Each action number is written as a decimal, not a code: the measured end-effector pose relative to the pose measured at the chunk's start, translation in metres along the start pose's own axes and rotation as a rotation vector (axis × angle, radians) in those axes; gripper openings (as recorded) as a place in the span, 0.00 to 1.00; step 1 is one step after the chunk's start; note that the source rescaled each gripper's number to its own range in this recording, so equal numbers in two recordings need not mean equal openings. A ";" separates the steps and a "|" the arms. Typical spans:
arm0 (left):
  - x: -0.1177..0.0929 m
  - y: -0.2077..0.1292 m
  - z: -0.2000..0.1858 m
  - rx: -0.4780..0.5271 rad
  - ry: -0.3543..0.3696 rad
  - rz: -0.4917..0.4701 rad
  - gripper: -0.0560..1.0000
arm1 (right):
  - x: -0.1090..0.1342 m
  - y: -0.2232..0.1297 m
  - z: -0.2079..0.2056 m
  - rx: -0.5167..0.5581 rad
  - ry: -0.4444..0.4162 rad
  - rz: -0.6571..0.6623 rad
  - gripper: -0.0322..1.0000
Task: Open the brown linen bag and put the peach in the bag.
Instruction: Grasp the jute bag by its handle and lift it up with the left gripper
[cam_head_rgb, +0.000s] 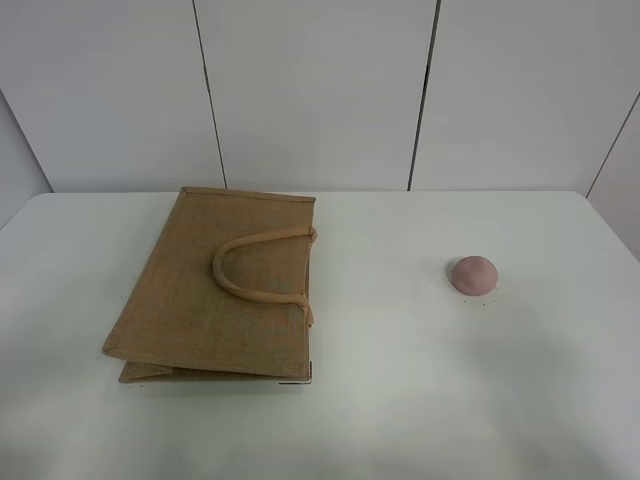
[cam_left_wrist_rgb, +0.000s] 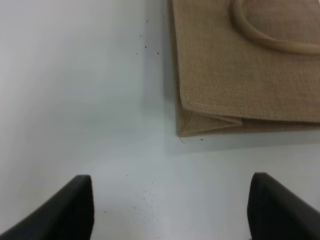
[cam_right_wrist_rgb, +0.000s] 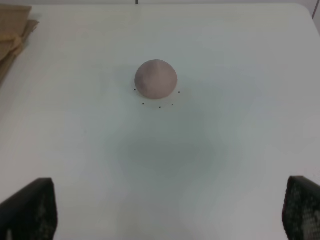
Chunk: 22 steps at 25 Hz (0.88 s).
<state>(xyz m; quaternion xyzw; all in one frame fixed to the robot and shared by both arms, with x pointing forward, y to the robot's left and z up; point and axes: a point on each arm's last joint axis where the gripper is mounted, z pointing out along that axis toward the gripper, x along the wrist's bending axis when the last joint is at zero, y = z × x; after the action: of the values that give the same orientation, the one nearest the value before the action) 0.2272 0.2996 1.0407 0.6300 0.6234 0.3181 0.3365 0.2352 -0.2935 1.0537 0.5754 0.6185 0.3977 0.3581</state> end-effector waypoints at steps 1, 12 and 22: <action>0.000 0.000 0.000 0.000 0.000 0.000 0.99 | 0.000 0.000 0.000 0.000 0.000 0.000 1.00; 0.000 0.034 0.004 0.106 0.003 -0.001 0.99 | 0.000 0.000 0.000 0.000 0.000 0.000 1.00; 0.001 0.151 0.095 0.494 0.001 0.015 0.99 | 0.000 0.000 0.000 0.000 0.000 0.000 1.00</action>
<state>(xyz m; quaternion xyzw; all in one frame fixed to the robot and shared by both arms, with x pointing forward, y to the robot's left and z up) 0.3913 0.2986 1.1103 0.6977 0.6777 0.1588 0.1694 0.2352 -0.2935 1.0537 0.5754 0.6185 0.3977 0.3581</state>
